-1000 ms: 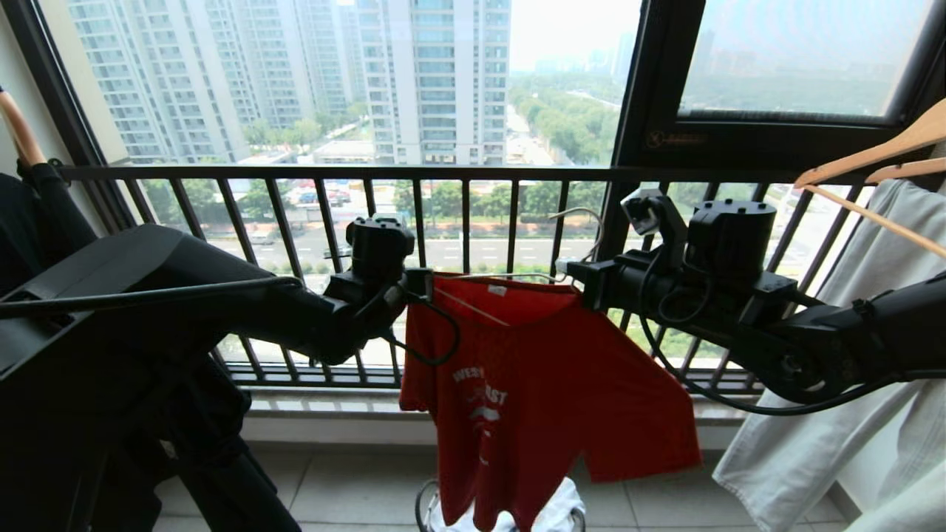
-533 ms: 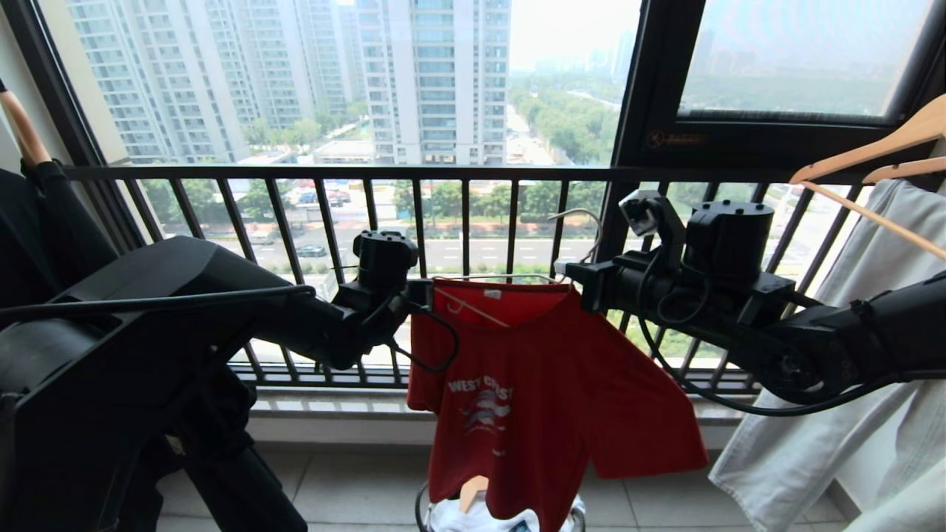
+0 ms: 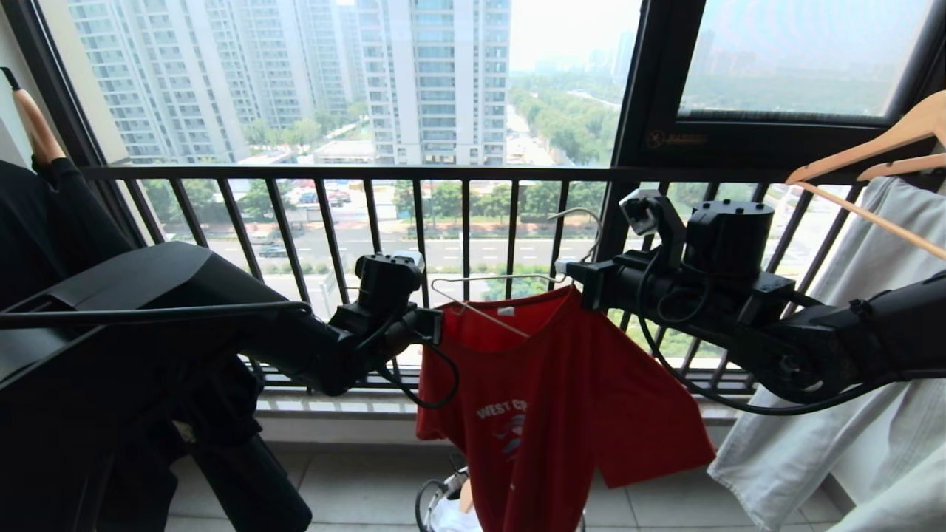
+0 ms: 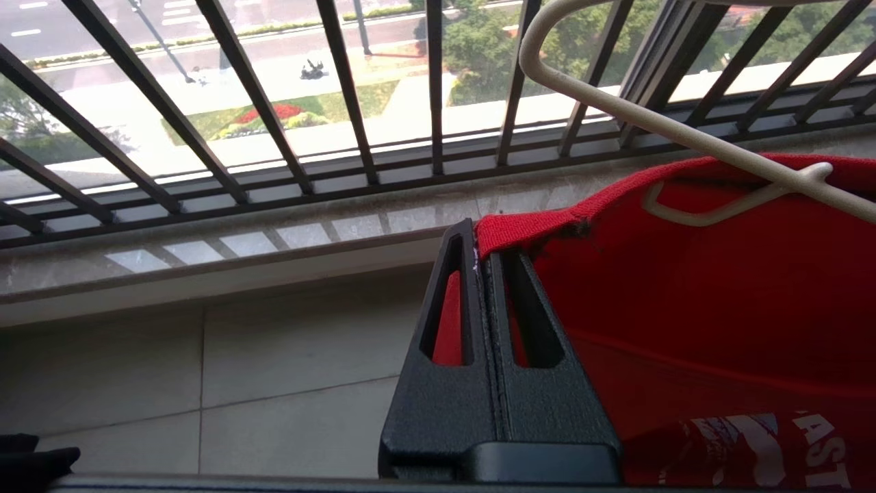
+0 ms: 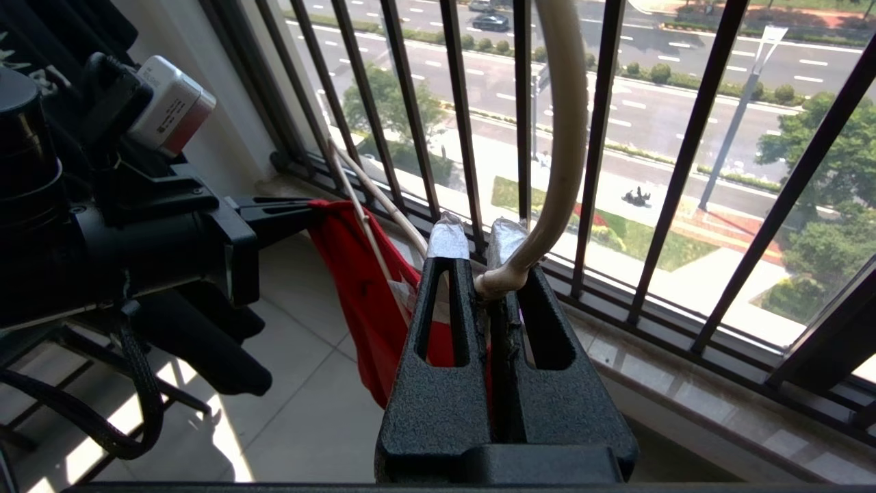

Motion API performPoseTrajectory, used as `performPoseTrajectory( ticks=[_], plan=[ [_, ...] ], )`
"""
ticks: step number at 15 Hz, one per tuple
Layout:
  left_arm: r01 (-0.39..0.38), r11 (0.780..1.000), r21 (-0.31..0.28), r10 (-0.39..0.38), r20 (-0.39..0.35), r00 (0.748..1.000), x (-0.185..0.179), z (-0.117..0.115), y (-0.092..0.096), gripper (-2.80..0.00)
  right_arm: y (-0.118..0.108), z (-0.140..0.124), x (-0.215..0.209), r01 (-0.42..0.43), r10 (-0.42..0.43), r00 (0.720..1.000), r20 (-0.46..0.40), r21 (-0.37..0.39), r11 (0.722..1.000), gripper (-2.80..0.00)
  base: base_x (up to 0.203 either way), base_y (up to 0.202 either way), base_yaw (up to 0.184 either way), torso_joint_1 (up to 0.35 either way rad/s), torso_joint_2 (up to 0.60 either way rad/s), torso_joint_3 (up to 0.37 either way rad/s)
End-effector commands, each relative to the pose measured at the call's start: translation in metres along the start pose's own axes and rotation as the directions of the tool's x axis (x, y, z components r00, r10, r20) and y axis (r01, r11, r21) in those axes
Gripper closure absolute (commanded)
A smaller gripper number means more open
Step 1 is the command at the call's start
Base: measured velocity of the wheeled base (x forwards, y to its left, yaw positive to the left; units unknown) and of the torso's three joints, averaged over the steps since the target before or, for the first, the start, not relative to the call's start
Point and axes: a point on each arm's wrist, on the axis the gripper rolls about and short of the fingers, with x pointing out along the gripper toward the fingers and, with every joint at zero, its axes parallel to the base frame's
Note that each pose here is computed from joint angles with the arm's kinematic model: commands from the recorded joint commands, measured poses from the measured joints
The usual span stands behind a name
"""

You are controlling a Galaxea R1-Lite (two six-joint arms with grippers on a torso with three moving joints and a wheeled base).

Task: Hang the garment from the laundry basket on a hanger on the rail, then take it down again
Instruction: Take the clothes off the clothes rack

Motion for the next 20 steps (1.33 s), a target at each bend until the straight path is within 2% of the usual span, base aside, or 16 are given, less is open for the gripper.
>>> performPoseTrajectory(
  ticks=[1,5,8,10,13,16,20],
  plan=[
    [0.024,1.0,0.007,-0.024,-0.002,1.0,-0.006,-0.001,-0.009,0.0,0.0,-0.001,0.001,-0.002,0.002,1.0,0.0,0.001,1.0,0.0,0.0,0.0,0.0,0.0,0.0,0.0],
    [0.087,0.995,0.039,-0.085,-0.05,0.995,-0.011,-0.021,-0.037,0.0,0.0,-0.012,0.008,-0.003,0.003,1.0,-0.025,0.007,1.0,0.0,0.0,0.0,0.0,0.0,0.0,0.0],
    [0.123,0.991,0.054,-0.119,-0.078,0.99,-0.016,-0.031,-0.049,0.0,0.005,-0.012,0.009,-0.017,0.017,0.999,-0.028,0.016,1.0,0.0,0.0,0.0,0.0,0.0,0.0,0.0],
    [0.157,0.986,0.05,-0.152,-0.083,0.985,-0.02,-0.031,-0.051,0.0,0.012,-0.014,0.01,-0.034,0.036,0.999,-0.031,0.058,0.998,0.0,0.0,0.0,0.0,0.0,0.0,0.0],
    [0.168,0.985,0.032,-0.166,-0.054,0.985,-0.028,-0.019,-0.05,0.0,0.014,-0.01,0.015,-0.045,0.045,0.999,0.001,0.12,0.992,0.0,0.0,0.0,0.0,0.0,0.0,0.0],
    [0.248,0.969,0.019,-0.247,-0.056,0.967,-0.042,-0.014,-0.052,0.0,0.014,-0.01,0.019,-0.052,0.048,0.999,0.025,0.164,0.985,0.0,0.0,0.0,0.0,0.0,0.0,0.0],
    [0.259,0.966,-0.005,-0.259,-0.05,0.965,-0.045,-0.012,-0.053,0.0,0.015,-0.004,0.021,-0.063,0.053,0.998,0.045,0.263,0.963,0.0,0.0,0.0,0.0,0.0,0.0,0.0]
  ],
)
